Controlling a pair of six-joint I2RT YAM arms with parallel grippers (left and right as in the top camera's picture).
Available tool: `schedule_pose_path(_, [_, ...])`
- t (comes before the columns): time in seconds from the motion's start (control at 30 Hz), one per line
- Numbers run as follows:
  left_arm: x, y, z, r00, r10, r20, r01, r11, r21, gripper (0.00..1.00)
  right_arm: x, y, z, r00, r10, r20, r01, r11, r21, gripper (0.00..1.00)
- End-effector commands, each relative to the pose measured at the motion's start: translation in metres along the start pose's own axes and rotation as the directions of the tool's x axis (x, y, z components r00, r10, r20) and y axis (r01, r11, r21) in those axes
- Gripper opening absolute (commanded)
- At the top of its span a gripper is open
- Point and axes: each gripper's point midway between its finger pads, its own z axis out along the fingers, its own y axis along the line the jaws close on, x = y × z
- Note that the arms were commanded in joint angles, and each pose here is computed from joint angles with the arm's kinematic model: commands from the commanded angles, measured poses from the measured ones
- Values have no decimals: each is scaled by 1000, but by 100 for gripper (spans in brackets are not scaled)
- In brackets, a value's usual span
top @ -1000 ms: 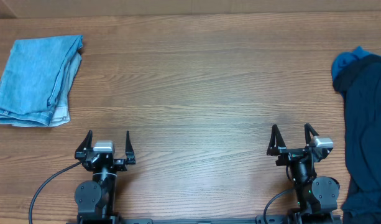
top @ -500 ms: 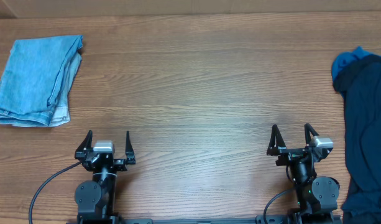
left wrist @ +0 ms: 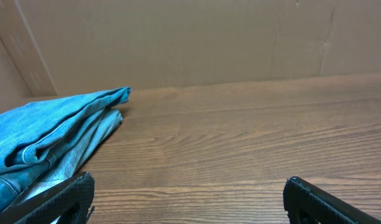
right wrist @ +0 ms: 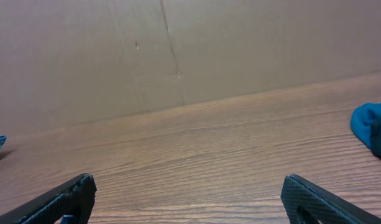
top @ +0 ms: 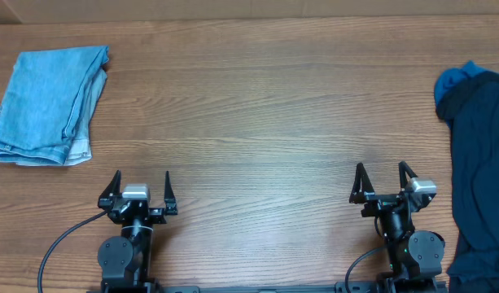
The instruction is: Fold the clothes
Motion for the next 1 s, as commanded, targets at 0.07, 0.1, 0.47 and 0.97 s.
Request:
schedule_pose_path(0.07, [0,0,0,1000,28,7,-28,1000,-1,100,-6,10,0,1000,4,28,-3,998,-57,100])
schedule_pose_path(0.1, [0,0,0,1000,27,7,-27,1000,-1,100,-26,15,-3,996,3,87,3,998,-68,100])
schedule_pose_path(0.47, [0,-1,0,1000,27,7,-27,1000,-1,100,-276,-28,-27,942,-134,307,-31,879,476,100])
schedule_pose_path(0.97, [0,-1,0,1000,28,7,-28,1000,-1,100,-235,-116,-48,959,220,177,-269,524,808,95])
